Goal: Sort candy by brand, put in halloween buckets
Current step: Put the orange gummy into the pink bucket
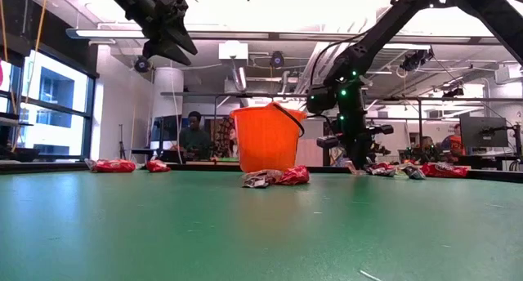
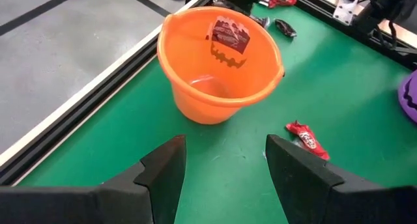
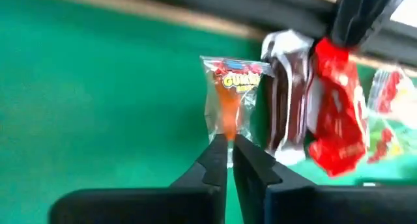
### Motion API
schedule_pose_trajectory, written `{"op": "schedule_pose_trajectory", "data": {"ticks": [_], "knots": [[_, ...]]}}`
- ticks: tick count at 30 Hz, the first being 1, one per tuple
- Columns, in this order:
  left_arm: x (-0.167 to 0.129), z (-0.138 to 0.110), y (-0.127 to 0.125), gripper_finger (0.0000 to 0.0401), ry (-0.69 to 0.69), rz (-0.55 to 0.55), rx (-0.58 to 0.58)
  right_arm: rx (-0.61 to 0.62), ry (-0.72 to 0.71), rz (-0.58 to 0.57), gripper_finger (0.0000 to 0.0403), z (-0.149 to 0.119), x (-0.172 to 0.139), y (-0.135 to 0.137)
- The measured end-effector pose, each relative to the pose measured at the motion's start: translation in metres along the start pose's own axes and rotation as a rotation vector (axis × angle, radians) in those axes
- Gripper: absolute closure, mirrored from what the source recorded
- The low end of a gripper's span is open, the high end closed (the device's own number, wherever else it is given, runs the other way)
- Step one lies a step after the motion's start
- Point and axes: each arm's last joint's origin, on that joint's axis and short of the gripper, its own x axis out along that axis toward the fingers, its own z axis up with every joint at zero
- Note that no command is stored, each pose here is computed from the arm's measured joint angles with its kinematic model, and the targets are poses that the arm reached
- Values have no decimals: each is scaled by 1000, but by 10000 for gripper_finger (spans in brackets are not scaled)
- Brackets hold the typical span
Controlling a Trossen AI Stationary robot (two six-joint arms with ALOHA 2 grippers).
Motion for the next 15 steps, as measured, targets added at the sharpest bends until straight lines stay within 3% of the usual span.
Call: {"op": "schedule_pose_trajectory", "data": {"ticks": [4,9,15], "knots": [[-11,0,-2,201,-33,-18,5,-113,6,6,400,-15,-14,13],[-31,0,-4,201,-101,-15,44,-218,-91,65,402,-42,-63,28],[-44,-1,-4,201,-150,35,83,-184,-213,54,402,-91,-134,18]]}}
